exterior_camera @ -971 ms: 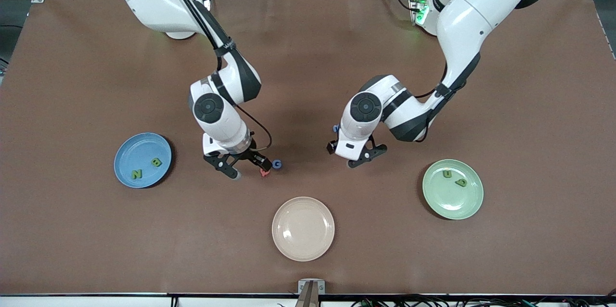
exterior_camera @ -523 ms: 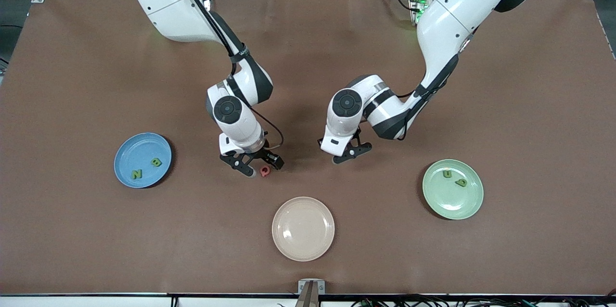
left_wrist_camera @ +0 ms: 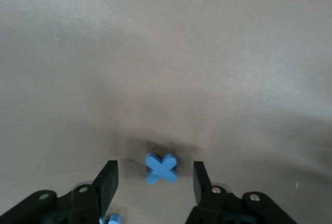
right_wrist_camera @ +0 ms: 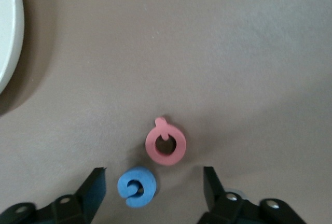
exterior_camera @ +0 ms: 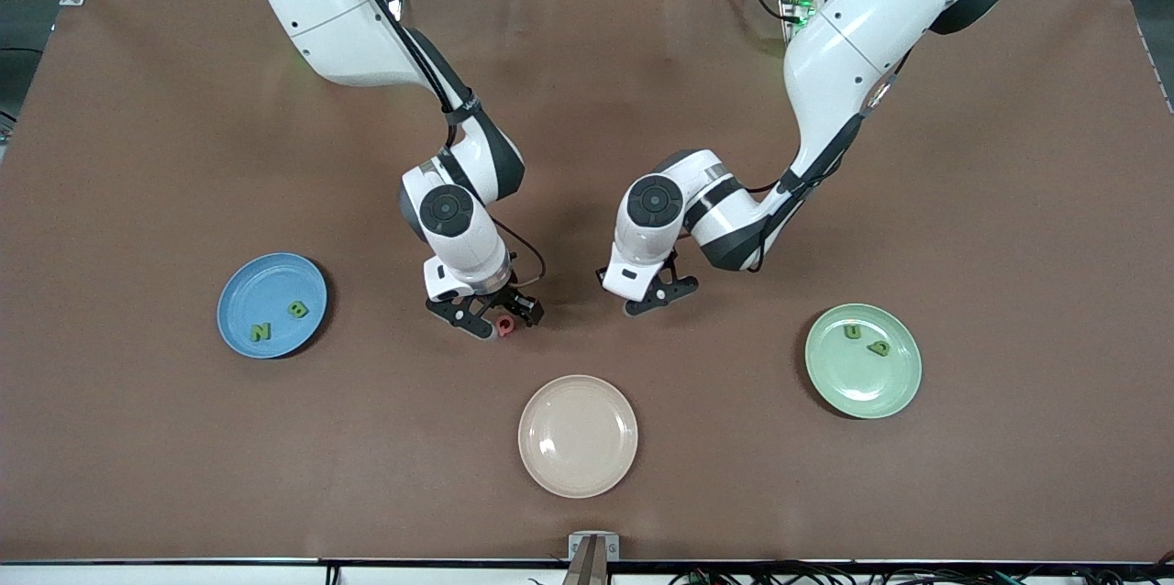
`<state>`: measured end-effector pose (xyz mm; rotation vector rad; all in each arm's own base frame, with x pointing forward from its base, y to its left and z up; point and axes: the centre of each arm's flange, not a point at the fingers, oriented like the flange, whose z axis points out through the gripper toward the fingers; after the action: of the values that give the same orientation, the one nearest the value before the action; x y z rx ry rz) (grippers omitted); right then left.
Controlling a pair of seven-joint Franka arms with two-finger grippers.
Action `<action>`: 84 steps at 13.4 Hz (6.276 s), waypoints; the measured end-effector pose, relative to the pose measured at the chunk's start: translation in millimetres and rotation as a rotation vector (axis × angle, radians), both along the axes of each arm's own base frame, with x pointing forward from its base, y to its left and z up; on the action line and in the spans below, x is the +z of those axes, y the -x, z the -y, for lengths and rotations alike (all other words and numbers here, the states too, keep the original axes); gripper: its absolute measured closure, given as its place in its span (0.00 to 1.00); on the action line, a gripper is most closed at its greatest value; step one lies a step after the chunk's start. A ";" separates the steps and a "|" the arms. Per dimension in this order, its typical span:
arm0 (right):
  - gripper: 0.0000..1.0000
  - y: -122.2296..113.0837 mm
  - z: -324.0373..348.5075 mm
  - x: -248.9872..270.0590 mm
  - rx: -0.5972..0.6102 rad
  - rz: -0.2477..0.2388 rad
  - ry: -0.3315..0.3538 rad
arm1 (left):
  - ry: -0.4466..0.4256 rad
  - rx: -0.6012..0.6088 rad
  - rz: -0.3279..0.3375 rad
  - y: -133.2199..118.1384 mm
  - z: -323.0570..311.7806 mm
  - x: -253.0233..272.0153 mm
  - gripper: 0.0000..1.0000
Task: Sort uppercase to blue plate, lowercase to green plate
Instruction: 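Grasp the blue x with the left gripper while the right gripper grasps pink ring, then place the blue x on the green plate while the right gripper carries ring, then grasp the blue E letter with the left gripper while the right gripper drops ring, then carry the blue E to the green plate while the right gripper reaches c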
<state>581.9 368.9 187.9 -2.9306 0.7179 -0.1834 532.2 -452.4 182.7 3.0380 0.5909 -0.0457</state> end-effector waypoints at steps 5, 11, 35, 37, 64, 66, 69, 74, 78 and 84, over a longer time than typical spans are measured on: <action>0.33 -3.0 -2.0 -7.5 0.038 0.016 0.030 | 0.000 0.001 -0.001 -0.3 -0.2 -2.2 0.44; 0.57 -4.3 -2.8 -5.8 0.061 0.030 0.047 | -0.004 0.003 -0.008 -0.1 -1.6 -7.0 0.63; 0.64 -28.9 9.9 1.8 0.087 0.081 0.097 | -0.161 0.028 -0.088 -134.3 -356.3 53.8 0.44; 0.64 -40.6 22.8 11.6 0.109 0.059 0.140 | -0.160 0.037 -0.099 -131.8 -363.9 50.2 0.24; 0.62 -20.8 433.4 33.5 0.728 -0.316 0.126 | -0.048 -0.124 -0.006 65.8 -30.9 -2.4 0.13; 0.53 -18.9 427.1 24.6 0.739 -0.325 0.119 | -0.046 -0.122 -0.013 67.0 -30.8 -7.0 0.15; 0.20 -26.6 411.1 32.9 0.753 -0.289 0.112 | -0.045 -0.120 -0.018 68.8 -29.9 -9.9 0.27; 0.00 -42.7 328.2 74.5 0.683 -0.172 0.013 | -0.043 -0.115 -0.011 65.3 -30.5 -9.8 0.49; 0.00 -33.6 194.6 96.8 0.442 -0.161 0.001 | -0.043 -0.112 -0.006 63.3 -30.7 -7.9 0.60; 0.00 15.2 38.3 98.3 0.177 -0.089 -0.045 | -0.055 -0.071 0.080 1.0 -77.3 8.3 0.60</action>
<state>566.7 330.6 286.2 -2.9545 0.4636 -0.0195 531.2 -375.1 191.0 3.0961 0.4864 0.0914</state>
